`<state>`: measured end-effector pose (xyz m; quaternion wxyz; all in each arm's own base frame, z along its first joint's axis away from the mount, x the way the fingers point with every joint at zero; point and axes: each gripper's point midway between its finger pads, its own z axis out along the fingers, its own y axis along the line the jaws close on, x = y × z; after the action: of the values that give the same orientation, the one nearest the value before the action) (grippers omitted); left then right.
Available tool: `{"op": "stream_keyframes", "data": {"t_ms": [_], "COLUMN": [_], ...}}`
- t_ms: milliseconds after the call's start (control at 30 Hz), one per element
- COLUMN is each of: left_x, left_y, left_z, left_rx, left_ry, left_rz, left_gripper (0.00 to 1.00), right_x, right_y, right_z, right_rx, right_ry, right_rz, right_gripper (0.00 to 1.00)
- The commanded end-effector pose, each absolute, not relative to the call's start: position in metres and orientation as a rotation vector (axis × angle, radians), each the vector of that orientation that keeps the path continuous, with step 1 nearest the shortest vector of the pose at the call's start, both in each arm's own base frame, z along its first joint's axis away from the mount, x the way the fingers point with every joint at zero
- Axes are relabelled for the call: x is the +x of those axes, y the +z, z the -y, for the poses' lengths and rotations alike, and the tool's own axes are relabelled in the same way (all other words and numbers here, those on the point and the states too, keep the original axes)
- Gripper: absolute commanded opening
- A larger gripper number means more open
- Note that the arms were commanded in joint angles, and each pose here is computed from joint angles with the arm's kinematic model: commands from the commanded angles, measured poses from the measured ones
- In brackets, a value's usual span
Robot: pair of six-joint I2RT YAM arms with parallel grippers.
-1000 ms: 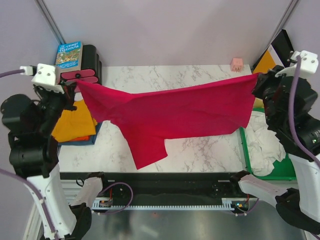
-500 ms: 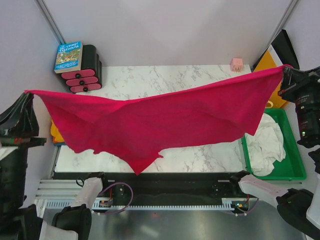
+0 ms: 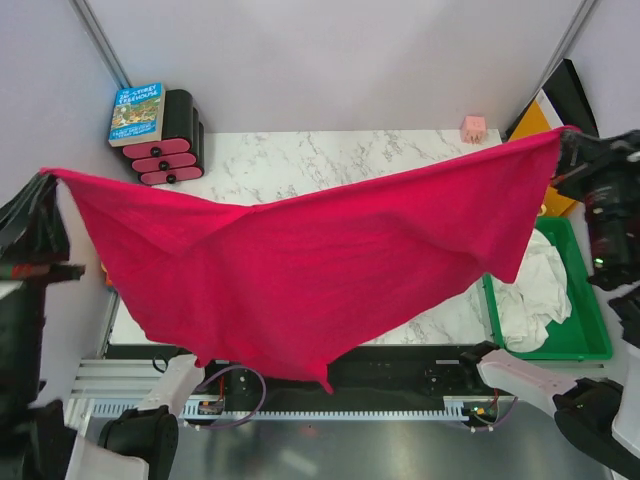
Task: Fold and stack the t-shirts
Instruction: Flatten out the tshirt
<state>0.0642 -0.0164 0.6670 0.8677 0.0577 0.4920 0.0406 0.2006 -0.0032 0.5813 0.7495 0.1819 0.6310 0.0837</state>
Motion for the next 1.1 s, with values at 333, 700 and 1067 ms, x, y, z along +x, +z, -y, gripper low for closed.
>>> {"op": "stream_keyframes", "data": {"t_ms": [333, 700, 1067], "left_x": [0.389, 0.478, 0.384], "left_y": [0.418, 0.527, 0.587], "left_z": [-0.003, -0.01, -0.005], "left_rx": [0.206, 0.116, 0.132], "left_ry": [-0.046, -0.069, -0.013], "left_rz": [-1.752, -1.56, -1.428], "left_gripper": [0.02, 0.02, 0.02], "right_x": [0.409, 0.496, 0.424], "right_y": [0.351, 0.446, 0.457], "right_z": [-0.031, -0.041, -0.054], "right_rx": [0.468, 0.472, 0.393], "right_ry": [-0.045, 0.046, 0.096], "right_rz": [-1.793, -1.631, -1.623], "right_gripper": [0.0, 0.0, 0.0]}}
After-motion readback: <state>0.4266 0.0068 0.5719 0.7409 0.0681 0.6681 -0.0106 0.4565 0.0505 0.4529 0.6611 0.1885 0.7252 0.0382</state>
